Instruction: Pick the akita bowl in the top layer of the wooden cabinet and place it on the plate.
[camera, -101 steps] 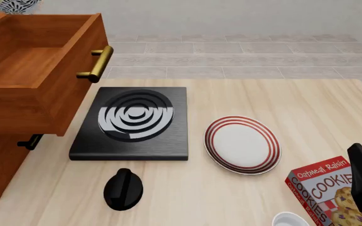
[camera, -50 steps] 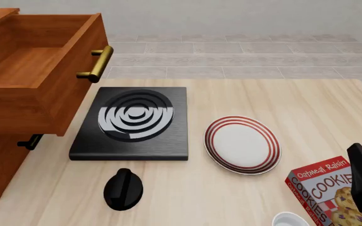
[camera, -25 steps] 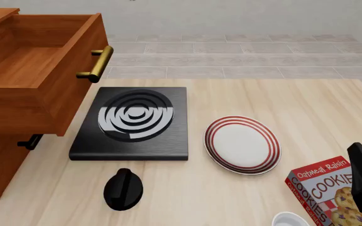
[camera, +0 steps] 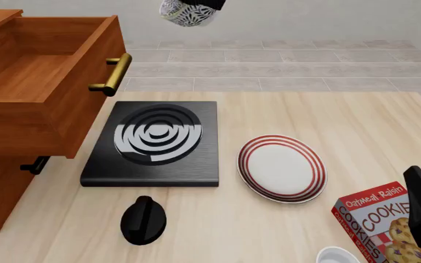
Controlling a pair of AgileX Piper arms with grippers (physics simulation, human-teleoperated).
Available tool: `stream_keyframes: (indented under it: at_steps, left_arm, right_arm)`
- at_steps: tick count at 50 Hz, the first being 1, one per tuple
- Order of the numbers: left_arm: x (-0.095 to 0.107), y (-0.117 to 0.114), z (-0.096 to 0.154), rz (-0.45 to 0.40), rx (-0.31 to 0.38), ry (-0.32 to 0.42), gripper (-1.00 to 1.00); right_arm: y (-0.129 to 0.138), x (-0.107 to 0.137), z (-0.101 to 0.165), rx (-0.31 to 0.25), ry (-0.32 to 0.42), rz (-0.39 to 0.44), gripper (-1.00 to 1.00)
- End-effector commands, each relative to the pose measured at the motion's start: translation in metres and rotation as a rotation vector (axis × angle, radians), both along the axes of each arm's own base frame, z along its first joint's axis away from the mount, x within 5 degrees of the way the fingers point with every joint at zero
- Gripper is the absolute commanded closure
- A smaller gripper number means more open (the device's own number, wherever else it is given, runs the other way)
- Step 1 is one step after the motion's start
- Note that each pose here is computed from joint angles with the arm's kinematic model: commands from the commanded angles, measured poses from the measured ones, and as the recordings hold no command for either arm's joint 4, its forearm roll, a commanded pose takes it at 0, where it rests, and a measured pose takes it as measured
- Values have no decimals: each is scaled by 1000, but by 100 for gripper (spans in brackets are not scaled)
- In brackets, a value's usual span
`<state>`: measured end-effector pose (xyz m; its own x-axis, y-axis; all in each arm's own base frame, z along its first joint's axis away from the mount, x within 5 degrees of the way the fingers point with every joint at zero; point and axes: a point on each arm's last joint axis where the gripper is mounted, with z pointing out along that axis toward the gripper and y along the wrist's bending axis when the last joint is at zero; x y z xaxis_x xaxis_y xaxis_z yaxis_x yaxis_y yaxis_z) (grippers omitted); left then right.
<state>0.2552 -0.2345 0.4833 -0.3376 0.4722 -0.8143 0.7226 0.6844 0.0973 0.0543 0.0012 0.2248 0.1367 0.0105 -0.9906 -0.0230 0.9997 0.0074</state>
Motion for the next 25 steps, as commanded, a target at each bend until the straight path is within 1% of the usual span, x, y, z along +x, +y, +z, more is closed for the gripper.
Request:
stream_keyframes:
  at_steps: [1, 6, 16, 25]
  left_arm:
    - [3, -14, -18, -27, 21, 10, 100]
    - [4, -19, -26, -36, 30, 17, 100]
    - [8, -32, -54, -56, 58, 44, 100]
    - [10, -39, -68, -62, 66, 59, 100]
  right_arm:
    - [0, 0, 0, -1, 0, 1, -100]
    - [0, 0, 0, -1, -1, 0, -100]
    - [0, 0, 0, 2, -1, -2, -100]
    - [0, 0, 0, 2, -2, -3, -100]
